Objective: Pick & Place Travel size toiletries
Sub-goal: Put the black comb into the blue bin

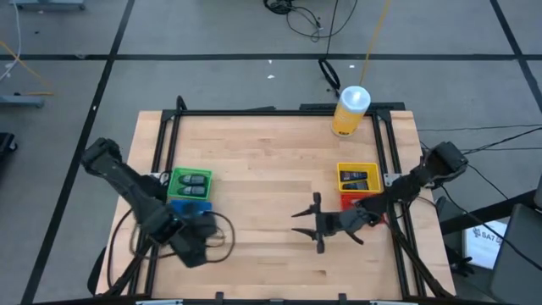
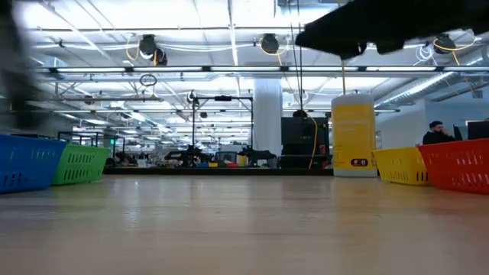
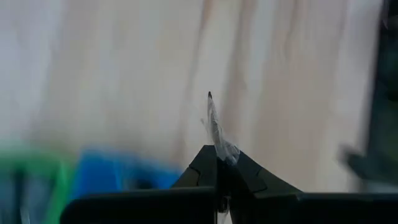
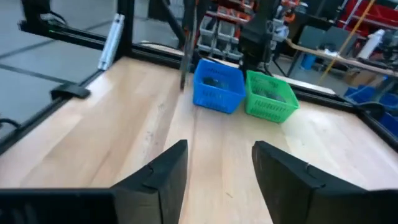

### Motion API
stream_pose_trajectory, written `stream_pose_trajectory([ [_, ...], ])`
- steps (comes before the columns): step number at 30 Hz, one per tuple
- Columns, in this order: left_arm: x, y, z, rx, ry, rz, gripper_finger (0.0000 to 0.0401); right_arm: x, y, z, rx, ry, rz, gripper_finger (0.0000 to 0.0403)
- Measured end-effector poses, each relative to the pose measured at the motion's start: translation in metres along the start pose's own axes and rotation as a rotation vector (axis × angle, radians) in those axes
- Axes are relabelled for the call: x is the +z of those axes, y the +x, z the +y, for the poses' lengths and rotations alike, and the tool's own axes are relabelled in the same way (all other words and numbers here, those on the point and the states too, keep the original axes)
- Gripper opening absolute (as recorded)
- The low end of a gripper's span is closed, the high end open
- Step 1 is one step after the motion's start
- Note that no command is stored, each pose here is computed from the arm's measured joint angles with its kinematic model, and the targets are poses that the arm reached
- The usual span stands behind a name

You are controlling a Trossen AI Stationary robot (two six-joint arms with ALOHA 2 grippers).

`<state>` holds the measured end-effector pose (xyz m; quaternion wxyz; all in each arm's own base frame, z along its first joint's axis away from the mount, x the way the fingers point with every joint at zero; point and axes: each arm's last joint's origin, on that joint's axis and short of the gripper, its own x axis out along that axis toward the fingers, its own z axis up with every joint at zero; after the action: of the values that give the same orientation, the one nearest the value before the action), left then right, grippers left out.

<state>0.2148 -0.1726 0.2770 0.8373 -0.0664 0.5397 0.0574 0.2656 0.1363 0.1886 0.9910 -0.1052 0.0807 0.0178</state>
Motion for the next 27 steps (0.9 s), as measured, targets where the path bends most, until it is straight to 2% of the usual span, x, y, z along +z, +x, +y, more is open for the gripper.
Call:
stream_pose_trajectory([
  [4,-0.018,-0.041,-0.002,0.044,-0.200,0.255,0.0010,-0.013,-0.007,0.000,0.003,0.014,-0.022,0.0175],
  [7,-0.033,-0.064,-0.002,0.138,-0.258,0.291,0.0005,-0.017,-0.010,-0.002,0.001,0.032,-0.040,0.0170],
  [10,-0.051,-0.075,-0.005,0.187,-0.270,0.221,0.0005,-0.018,-0.011,-0.002,0.000,0.034,-0.051,0.0167],
  [14,-0.076,-0.077,-0.001,0.223,-0.265,0.009,0.0009,-0.017,-0.012,-0.002,0.027,0.038,-0.065,0.0165],
  [20,-0.121,-0.053,0.018,0.314,-0.357,-0.039,0.0009,-0.015,-0.012,-0.002,0.024,0.045,-0.081,0.0165],
  [27,-0.151,-0.027,0.034,0.252,-0.426,-0.290,0.0010,-0.015,-0.012,-0.002,0.023,0.046,-0.084,0.0165],
])
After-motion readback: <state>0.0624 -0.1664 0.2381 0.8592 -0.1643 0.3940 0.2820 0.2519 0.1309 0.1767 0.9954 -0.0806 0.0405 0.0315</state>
